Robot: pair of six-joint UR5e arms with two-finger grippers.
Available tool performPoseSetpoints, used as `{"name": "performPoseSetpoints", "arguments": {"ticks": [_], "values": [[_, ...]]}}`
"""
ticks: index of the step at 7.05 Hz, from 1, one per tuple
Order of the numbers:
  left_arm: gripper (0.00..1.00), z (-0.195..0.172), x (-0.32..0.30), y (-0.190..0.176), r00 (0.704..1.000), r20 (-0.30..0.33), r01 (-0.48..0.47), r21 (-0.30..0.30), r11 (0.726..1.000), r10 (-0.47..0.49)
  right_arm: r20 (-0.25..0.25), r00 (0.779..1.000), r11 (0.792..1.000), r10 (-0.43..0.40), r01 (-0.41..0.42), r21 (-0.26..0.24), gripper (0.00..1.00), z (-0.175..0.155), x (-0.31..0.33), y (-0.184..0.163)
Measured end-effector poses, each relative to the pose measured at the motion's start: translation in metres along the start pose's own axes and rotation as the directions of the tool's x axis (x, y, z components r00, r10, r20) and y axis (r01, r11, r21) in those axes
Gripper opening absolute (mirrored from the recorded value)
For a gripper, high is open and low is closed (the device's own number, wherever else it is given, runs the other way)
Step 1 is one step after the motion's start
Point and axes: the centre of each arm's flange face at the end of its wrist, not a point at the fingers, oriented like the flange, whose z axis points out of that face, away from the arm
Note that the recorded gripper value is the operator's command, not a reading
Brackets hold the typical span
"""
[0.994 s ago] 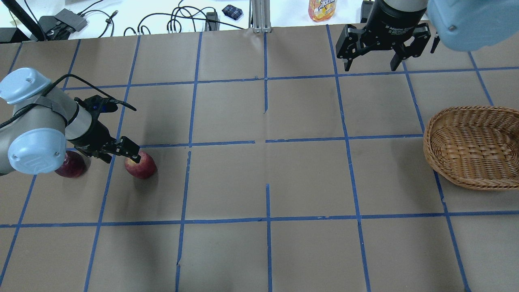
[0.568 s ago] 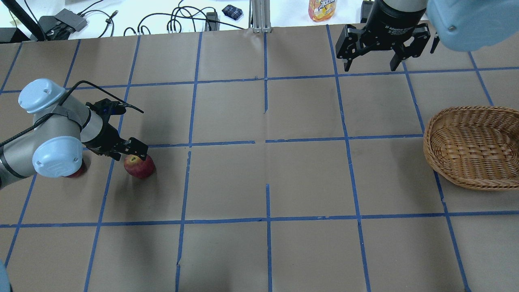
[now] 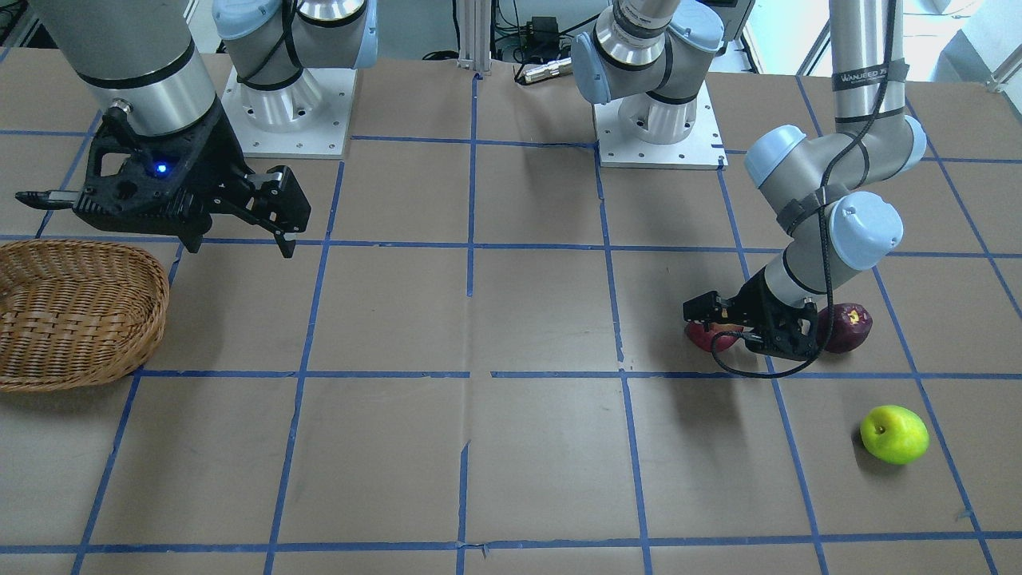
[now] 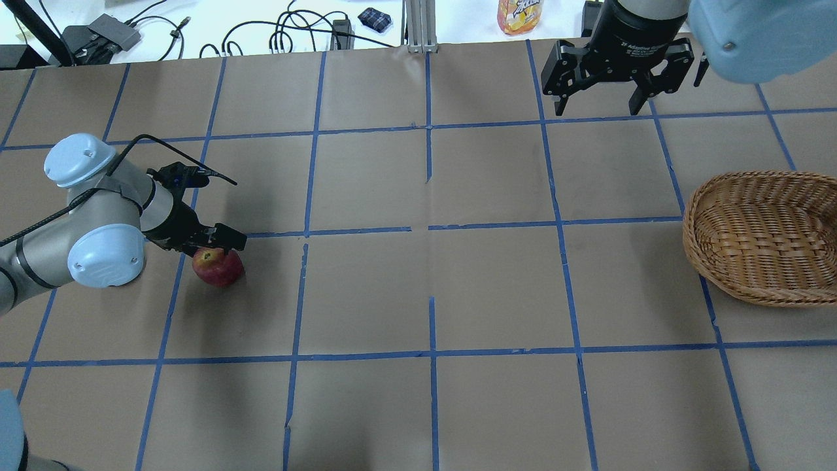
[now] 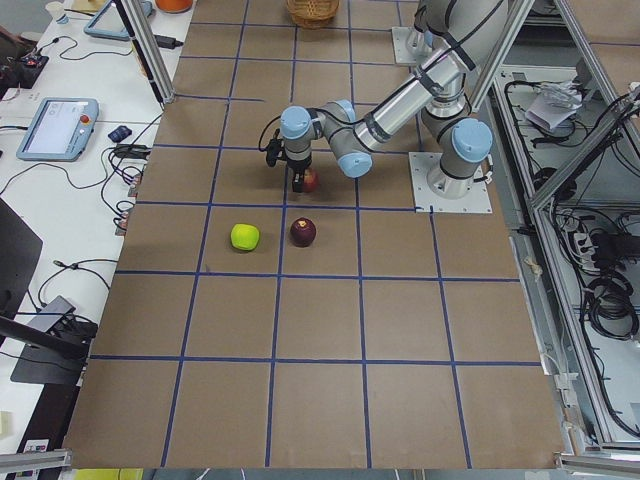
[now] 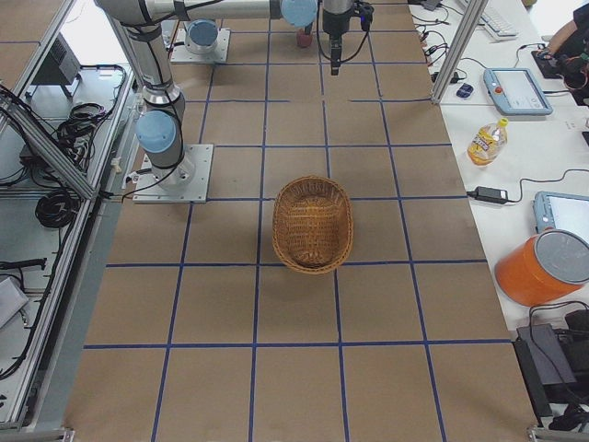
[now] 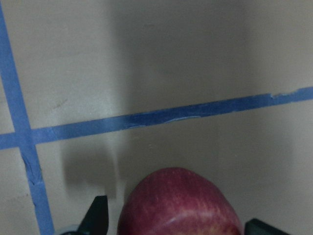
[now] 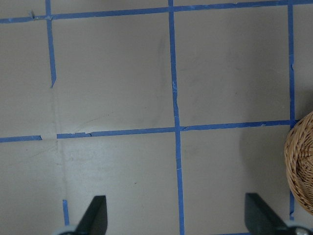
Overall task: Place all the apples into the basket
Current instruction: 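Close the left gripper on the red-yellow apple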
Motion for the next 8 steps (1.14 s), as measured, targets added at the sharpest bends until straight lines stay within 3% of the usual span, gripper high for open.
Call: {"name": "performPoseSetpoints", "arguments": {"ticks": [3, 5, 8], "values": [[1.0, -0.011, 0.001, -0.003, 1.0, 0.007, -0.004, 0.009, 1.0, 0.004, 0.0, 1.0, 1.0, 0.0, 0.0, 0.0, 1.0, 0.0, 0.0, 0.0], [1.0, 0.004, 0.001, 0.003, 1.0, -0.013, 0.003, -0.02, 1.0, -0.003, 0.0, 1.0, 1.0, 0.0, 0.0, 0.0, 1.0, 0.0, 0.0, 0.0], [0.1, 0.01, 0.001, 0.007, 1.0, -0.017, 0.008, -0.031, 0.999, -0.009, -0.001, 1.0, 1.0, 0.0, 0.0, -0.001, 1.0, 0.0, 0.0, 0.0]]}}
